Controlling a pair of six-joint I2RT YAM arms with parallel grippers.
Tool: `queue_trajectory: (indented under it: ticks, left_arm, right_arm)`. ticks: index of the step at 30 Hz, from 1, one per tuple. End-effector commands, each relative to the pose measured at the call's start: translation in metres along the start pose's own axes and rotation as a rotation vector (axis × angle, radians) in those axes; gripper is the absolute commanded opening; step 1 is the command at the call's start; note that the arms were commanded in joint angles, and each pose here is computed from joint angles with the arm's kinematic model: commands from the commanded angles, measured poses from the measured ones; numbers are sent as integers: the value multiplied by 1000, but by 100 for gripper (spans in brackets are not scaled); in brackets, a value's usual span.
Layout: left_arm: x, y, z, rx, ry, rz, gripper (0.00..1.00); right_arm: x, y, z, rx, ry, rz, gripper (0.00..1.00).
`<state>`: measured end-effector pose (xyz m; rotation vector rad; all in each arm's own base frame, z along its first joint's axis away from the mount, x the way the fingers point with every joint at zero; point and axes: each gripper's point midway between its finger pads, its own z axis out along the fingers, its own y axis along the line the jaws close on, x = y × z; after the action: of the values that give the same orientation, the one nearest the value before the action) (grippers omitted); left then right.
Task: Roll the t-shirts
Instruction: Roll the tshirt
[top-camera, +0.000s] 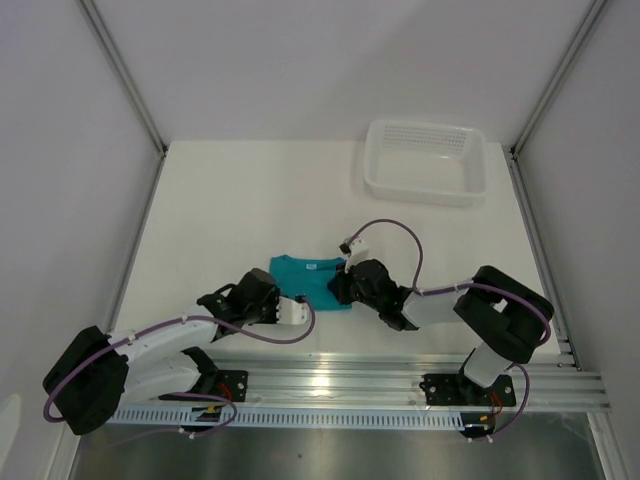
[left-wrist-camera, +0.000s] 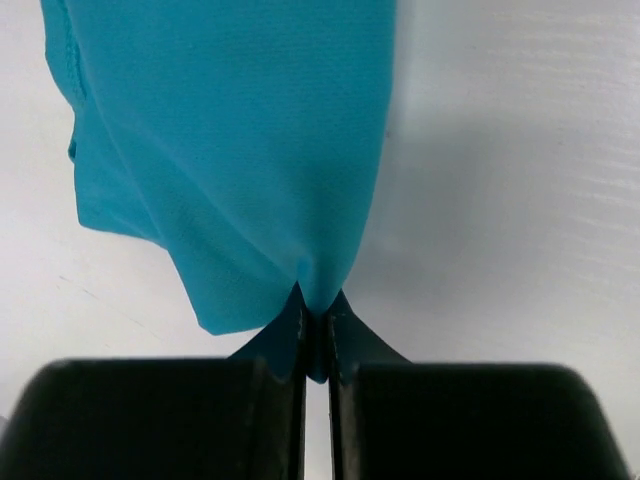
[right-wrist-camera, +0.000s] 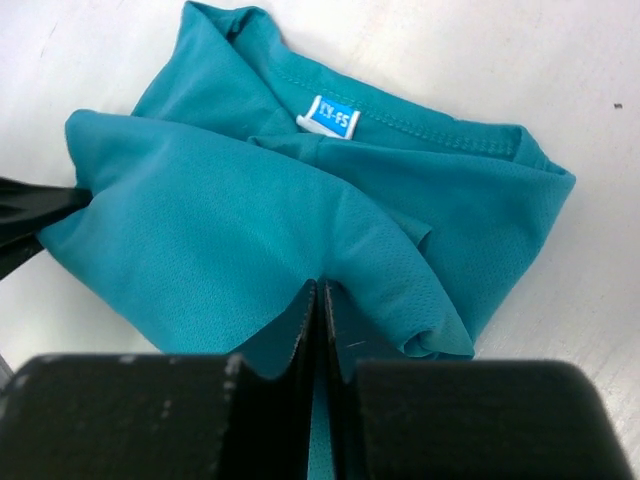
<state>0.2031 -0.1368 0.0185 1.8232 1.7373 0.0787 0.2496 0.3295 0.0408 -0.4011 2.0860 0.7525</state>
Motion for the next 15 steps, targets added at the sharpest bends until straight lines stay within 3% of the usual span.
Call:
queue_trajectory:
  ticks: [1,4,5,8,13,15]
  left_arm:
    - [4,-1,-2,-6,23,3,1]
    - [-2,0,-10,6,-4,-8,1]
    - [-15,2,-16,10,-63,-14,1]
    - [-24,3,-28,14,-112,-12,1]
    - [-28,4,-33,21,-133,-31,1]
    - [-29,4,-34,23,-140,-33,1]
  right_arm:
    - [-23,19,-7,-60,-30,-126,11]
    - [-34,32,-23,-131,-41,-209,25]
    - [-36,31,-27,-135,-45,-271,29]
    - [-39,35,-47,-195,-41,-421,52]
    - [-50,48,-83,-315,-108,-665,61]
    - [-33,43,-90,-355,-88,-828,61]
